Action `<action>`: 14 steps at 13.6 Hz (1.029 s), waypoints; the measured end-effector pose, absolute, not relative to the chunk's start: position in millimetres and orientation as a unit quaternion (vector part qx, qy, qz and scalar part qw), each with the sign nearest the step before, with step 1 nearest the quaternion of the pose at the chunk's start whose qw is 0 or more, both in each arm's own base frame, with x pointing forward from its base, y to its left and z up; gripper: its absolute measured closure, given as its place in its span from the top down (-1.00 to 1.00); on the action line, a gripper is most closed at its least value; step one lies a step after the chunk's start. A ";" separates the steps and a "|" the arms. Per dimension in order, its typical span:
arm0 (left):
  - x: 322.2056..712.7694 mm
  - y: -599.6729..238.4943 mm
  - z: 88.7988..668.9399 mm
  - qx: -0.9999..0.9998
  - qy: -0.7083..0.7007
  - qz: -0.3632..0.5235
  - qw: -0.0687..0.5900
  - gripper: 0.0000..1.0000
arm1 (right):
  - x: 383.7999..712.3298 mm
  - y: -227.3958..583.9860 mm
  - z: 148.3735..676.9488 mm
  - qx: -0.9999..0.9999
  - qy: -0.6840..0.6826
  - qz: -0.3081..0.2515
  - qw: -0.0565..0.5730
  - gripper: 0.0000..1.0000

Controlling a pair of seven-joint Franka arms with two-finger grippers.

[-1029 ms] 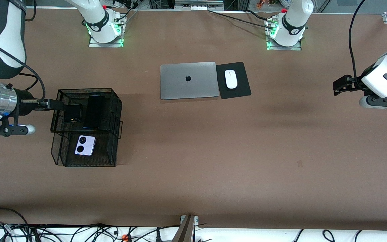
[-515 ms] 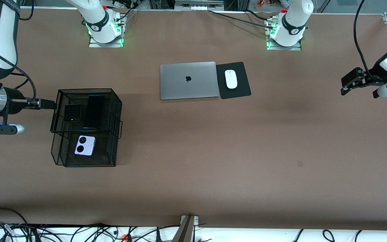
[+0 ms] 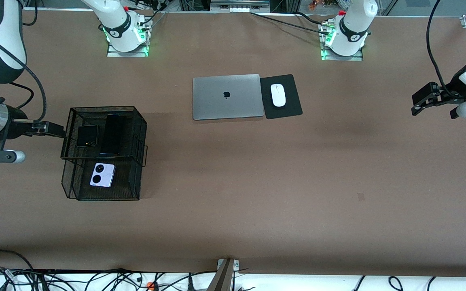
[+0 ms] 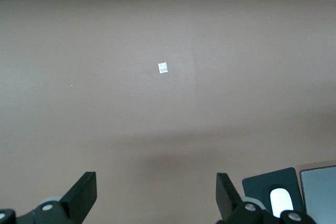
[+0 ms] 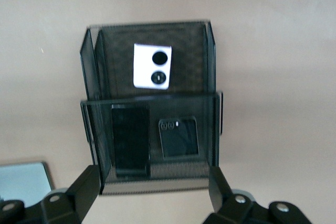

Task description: Place phones with both arms

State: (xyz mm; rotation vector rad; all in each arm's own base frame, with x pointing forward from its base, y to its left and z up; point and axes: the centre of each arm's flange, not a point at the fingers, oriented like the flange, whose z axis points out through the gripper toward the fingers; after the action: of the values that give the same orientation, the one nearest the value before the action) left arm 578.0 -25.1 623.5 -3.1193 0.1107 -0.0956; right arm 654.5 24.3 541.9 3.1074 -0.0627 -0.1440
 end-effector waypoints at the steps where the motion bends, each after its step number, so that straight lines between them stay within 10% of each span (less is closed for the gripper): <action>1: 578.1 -25.1 623.0 -0.999 0.035 -0.030 0.009 1.00 | 656.3 23.8 539.0 0.999 -0.020 -0.028 0.014 0.92; 14: 577.8 -26.5 618.5 -0.999 0.037 -0.021 0.009 1.00 | 631.3 15.6 522.8 1.000 -0.025 0.001 0.010 1.00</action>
State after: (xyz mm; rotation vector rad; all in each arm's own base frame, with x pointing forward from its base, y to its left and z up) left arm 577.8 -26.5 618.5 -3.1202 0.1148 -0.0662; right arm 631.3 15.6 522.8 3.1212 -0.0792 0.0038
